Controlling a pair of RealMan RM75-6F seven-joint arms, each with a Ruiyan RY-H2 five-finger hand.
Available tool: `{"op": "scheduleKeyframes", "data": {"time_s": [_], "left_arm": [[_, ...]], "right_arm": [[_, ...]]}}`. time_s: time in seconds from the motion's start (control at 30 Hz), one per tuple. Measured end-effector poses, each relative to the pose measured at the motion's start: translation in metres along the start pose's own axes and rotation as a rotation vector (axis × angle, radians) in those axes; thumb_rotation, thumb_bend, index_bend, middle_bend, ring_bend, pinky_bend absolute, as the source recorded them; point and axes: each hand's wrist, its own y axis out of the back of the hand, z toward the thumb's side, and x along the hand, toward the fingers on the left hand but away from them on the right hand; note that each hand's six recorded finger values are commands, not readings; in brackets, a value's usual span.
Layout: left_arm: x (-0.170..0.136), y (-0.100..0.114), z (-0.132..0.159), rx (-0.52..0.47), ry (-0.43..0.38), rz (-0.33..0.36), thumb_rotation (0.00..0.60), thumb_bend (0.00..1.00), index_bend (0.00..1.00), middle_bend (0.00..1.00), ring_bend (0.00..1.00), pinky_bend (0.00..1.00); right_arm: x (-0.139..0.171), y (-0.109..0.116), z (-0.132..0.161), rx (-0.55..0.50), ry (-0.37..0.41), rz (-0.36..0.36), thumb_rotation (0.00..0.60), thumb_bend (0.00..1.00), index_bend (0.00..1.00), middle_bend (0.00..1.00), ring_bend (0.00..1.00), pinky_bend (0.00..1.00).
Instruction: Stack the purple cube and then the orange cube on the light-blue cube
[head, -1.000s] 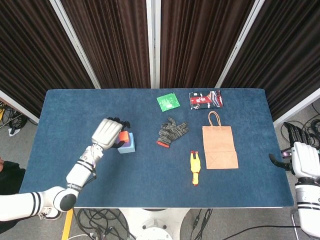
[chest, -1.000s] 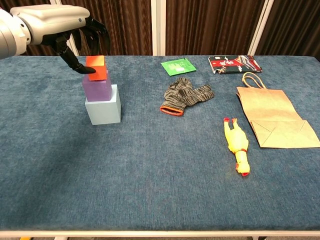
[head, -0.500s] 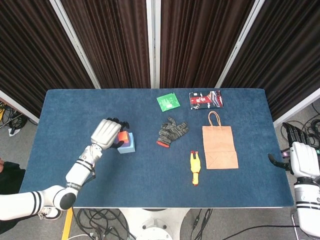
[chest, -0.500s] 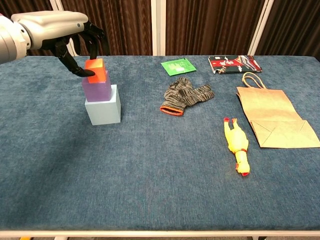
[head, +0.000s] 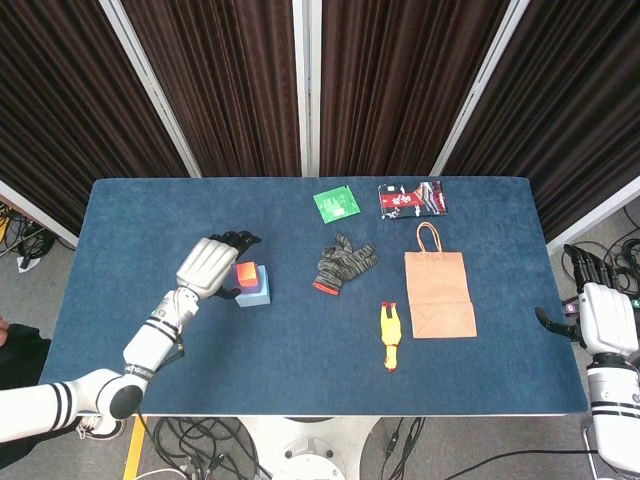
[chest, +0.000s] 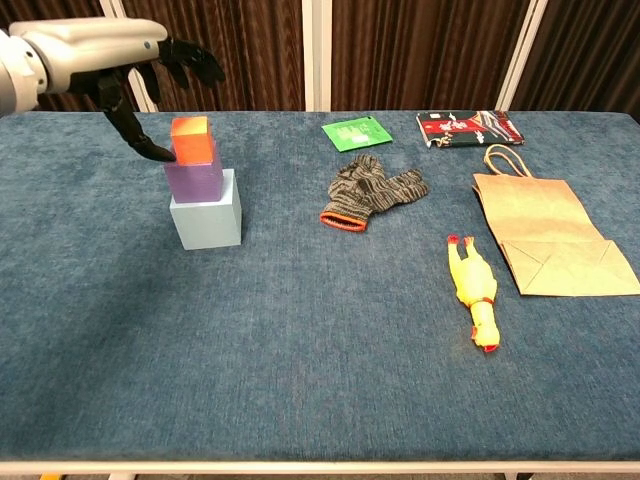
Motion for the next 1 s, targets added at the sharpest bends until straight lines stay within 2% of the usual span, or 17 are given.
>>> {"op": "scheduleKeyframes", "data": {"time_s": [0.13, 0.27, 0.43, 0.67, 0.8, 1.0], "left_arm": [[-0.008, 0.009, -0.01, 0.016, 0.026, 0.004, 0.6, 0.18, 0.22, 0.27, 0.22, 0.33], [-0.029, 0.016, -0.041, 0.039, 0.113, 0.019, 0.6, 0.17, 0.22, 0.27, 0.22, 0.33], [-0.068, 0.011, -0.082, 0.074, 0.223, 0.055, 0.6, 0.15, 0.22, 0.26, 0.19, 0.31], [-0.12, 0.005, -0.136, 0.214, 0.315, 0.191, 0.6, 0.14, 0.22, 0.22, 0.16, 0.28], [-0.15, -0.008, -0.15, 0.262, 0.336, 0.236, 0.6, 0.14, 0.22, 0.22, 0.16, 0.28], [-0.181, -0.027, -0.151, 0.245, 0.35, 0.202, 0.6, 0.14, 0.22, 0.22, 0.16, 0.27]], "right_arm": [[0.001, 0.001, -0.001, -0.002, 0.0, 0.001, 0.6, 0.15, 0.02, 0.06, 0.0, 0.0], [0.001, 0.002, -0.002, -0.007, 0.0, -0.001, 0.6, 0.15, 0.02, 0.06, 0.0, 0.0], [0.001, 0.001, -0.002, -0.003, 0.003, 0.0, 0.6, 0.15, 0.02, 0.06, 0.0, 0.0], [0.003, -0.004, 0.004, 0.016, 0.02, 0.007, 0.6, 0.15, 0.02, 0.06, 0.0, 0.0], [0.005, -0.003, 0.008, 0.02, 0.032, -0.01, 0.6, 0.15, 0.02, 0.06, 0.0, 0.0], [0.01, -0.005, 0.012, 0.027, 0.054, -0.011, 0.6, 0.15, 0.02, 0.06, 0.0, 0.0]]}}
